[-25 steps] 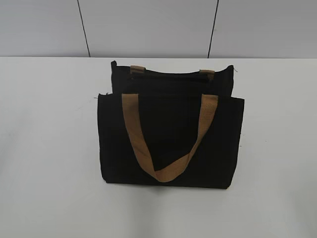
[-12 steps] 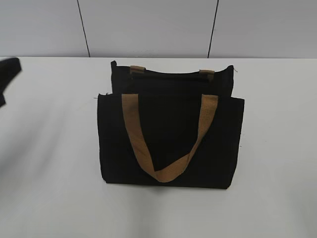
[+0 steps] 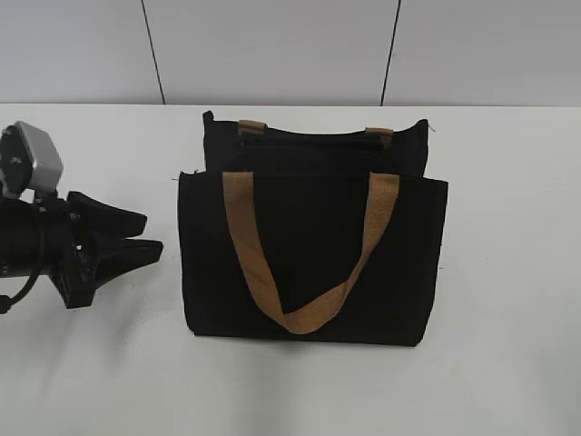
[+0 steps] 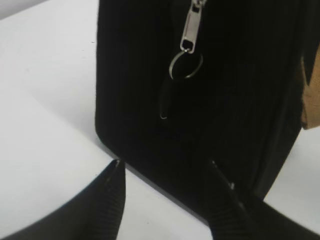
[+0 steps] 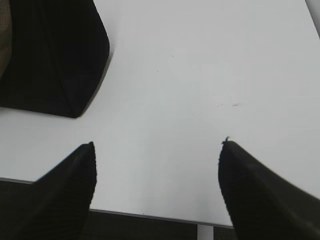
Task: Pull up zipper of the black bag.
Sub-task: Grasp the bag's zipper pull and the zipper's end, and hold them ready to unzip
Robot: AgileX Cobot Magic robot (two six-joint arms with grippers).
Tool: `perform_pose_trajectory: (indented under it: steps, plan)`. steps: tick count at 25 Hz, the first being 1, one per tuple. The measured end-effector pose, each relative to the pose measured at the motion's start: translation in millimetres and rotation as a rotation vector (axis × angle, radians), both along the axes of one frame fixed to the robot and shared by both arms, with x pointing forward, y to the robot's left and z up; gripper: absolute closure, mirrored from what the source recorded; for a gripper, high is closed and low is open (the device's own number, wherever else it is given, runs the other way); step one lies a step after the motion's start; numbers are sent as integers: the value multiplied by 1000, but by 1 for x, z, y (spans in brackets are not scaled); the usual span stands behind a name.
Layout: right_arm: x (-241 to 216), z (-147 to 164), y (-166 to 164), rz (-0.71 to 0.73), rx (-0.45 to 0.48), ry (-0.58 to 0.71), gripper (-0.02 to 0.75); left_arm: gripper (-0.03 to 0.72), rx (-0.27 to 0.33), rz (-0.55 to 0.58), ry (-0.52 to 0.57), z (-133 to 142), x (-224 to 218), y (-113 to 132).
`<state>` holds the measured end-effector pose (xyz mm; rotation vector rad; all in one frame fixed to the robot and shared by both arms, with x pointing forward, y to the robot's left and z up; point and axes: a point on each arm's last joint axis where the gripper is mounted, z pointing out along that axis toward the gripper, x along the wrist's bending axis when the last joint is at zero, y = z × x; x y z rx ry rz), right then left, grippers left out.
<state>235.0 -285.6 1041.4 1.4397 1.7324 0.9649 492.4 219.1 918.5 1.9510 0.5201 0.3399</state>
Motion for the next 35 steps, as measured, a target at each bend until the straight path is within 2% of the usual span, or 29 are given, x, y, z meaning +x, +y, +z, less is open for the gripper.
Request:
perform_pose_trajectory:
  steps: [4, 7, 11, 16, 18, 20, 22, 23, 26, 29, 35]
  plan:
    - [0, 0, 0, 0, 0, 0, 162, 305, -14, -108, 17, -15, 17, -7]
    - [0, 0, 0, 0, 0, 0, 162, 305, -3, -202, 3, -22, 30, -19]
    - [0, 0, 0, 0, 0, 0, 162, 305, -12, -256, -11, -30, 46, -34]
    - [0, 0, 0, 0, 0, 0, 162, 319, -95, -270, -3, -41, 59, -46]
    - [0, 0, 0, 0, 0, 0, 162, 375, -126, -275, 2, -44, 61, -50]
    - [0, 0, 0, 0, 0, 0, 162, 483, -133, -279, 9, -46, 61, -52]
    - [0, 0, 0, 0, 0, 0, 162, 624, -140, -281, 14, -48, 61, -53]
    - [0, 0, 0, 0, 0, 0, 162, 657, -141, -280, 13, -48, 61, -53]
    - [0, 0, 0, 0, 0, 0, 162, 665, -145, -279, 7, -45, 61, -53]
    - [0, 0, 0, 0, 0, 0, 162, 665, -123, -267, -30, -33, 63, -52]
    - [0, 0, 0, 0, 0, 0, 162, 665, 2, -136, -117, 6, 56, -41]
